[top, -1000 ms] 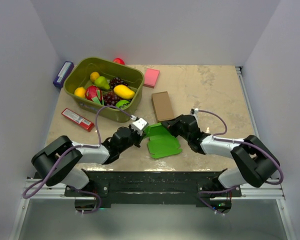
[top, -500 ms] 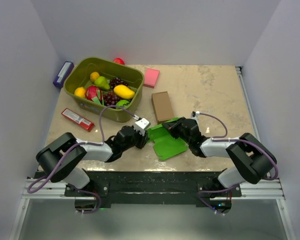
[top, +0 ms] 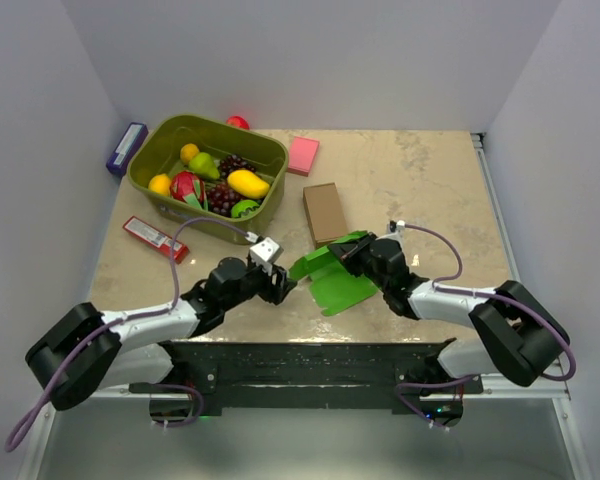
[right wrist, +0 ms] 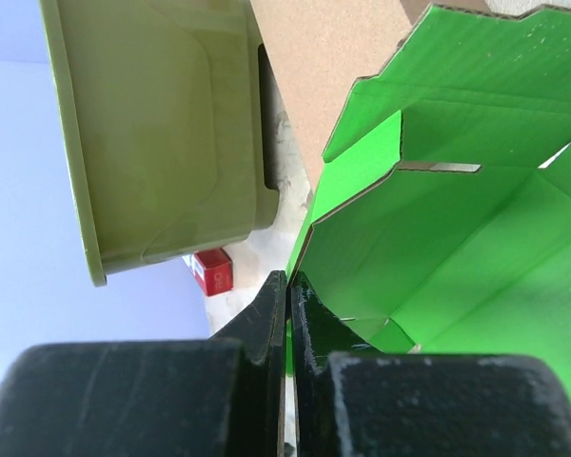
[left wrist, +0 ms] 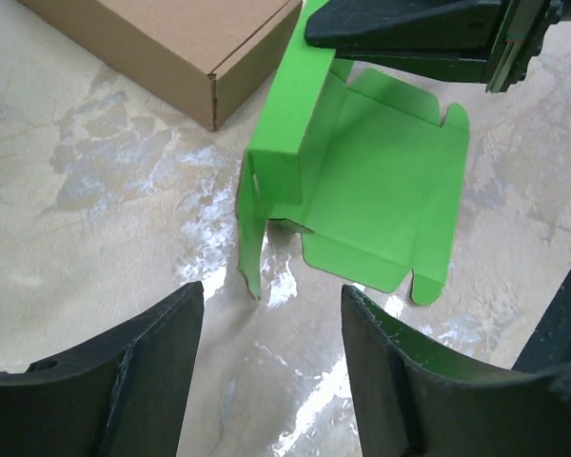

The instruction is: Fold the paper box

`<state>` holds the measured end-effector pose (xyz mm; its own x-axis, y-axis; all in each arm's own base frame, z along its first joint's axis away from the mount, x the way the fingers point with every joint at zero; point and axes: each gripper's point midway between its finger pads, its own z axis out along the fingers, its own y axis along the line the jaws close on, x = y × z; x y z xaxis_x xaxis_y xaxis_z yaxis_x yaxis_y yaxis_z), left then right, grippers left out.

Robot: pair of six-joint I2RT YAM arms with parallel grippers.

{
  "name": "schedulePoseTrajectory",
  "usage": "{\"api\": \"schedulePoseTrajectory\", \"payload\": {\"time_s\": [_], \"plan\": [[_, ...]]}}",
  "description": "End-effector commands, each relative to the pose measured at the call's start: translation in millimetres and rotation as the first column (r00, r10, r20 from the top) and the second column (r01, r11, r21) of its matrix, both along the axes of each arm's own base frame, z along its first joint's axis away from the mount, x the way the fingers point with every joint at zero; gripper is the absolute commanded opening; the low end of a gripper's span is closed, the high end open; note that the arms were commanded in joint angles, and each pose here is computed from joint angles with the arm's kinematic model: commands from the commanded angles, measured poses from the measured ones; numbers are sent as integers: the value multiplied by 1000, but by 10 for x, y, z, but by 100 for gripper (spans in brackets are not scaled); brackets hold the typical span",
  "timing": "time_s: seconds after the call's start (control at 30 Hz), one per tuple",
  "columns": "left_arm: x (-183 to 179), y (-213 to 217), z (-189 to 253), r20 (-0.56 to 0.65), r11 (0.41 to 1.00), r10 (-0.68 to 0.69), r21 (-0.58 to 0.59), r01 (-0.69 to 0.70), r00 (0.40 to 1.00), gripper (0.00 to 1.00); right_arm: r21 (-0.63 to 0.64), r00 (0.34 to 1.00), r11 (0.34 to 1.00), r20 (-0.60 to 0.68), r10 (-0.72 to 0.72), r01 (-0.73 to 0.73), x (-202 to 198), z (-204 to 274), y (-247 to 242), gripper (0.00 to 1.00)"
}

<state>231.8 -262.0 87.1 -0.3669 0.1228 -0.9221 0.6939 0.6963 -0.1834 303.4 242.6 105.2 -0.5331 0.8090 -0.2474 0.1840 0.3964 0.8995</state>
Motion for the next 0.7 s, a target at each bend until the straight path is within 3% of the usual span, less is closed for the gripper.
{"api": "schedulePoseTrajectory", "payload": {"time_s": [0.0, 0.1, 0.3, 0.67], "plan": [[76, 190, 141, -32, 990, 84, -108, -87, 996, 64, -37, 999, 999, 30, -21, 22, 17, 13, -75, 0], [197, 311, 186, -55, 978, 132, -157, -139, 990, 64, -36, 999, 999, 29, -20, 21, 17, 12, -71, 0], [376, 341, -39, -98, 974, 196, -96, -206, 976, 64, -33, 1000, 999, 26, -18, 19, -1, -20, -77, 0], [491, -37, -139, -85, 987, 103, -117, -113, 991, 63, -35, 999, 999, 28, -18, 19, -2, -16, -82, 0]]}}
